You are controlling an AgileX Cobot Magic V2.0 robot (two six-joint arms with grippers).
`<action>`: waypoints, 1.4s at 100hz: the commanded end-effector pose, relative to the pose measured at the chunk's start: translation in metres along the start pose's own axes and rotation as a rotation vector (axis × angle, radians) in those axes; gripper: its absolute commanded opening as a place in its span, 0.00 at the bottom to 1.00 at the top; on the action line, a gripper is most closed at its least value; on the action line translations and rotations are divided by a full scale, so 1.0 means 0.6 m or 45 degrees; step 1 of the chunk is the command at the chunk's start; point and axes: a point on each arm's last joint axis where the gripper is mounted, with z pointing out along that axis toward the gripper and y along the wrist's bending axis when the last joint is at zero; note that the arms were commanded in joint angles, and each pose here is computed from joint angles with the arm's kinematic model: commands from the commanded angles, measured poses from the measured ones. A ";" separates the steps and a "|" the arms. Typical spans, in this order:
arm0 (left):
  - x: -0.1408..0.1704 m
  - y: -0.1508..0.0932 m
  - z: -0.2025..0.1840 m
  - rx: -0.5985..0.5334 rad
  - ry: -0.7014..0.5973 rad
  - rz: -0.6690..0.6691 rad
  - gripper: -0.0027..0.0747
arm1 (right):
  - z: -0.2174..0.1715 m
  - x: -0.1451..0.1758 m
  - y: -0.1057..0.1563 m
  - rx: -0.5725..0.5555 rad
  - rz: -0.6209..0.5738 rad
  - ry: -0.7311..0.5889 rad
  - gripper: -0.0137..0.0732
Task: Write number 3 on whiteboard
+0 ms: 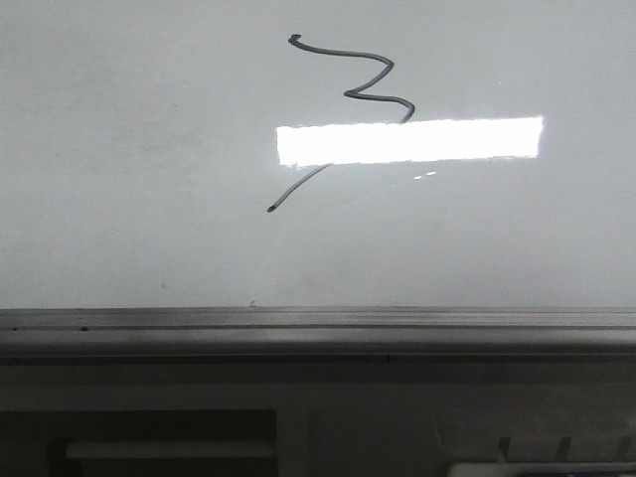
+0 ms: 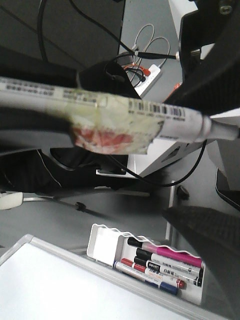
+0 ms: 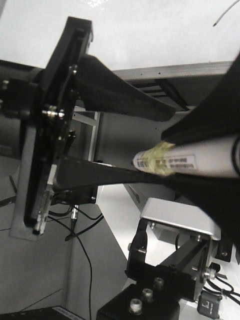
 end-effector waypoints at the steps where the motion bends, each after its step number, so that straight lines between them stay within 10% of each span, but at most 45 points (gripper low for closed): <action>1: -0.023 -0.006 -0.007 0.008 -0.113 -0.007 0.49 | -0.013 -0.018 0.008 -0.012 -0.023 -0.117 0.10; 89: -0.037 0.002 -0.009 -0.056 -0.230 -0.030 0.01 | -0.013 -0.019 0.016 -0.075 -0.012 -0.123 0.12; 118: -0.034 0.005 -0.008 -0.079 -0.222 -0.013 0.01 | -0.021 -0.036 -0.009 0.147 -0.019 -0.253 0.73; 140: -0.008 0.037 0.003 -0.288 -0.302 -0.131 0.01 | -0.073 -0.032 -0.004 0.404 -0.027 -0.299 0.51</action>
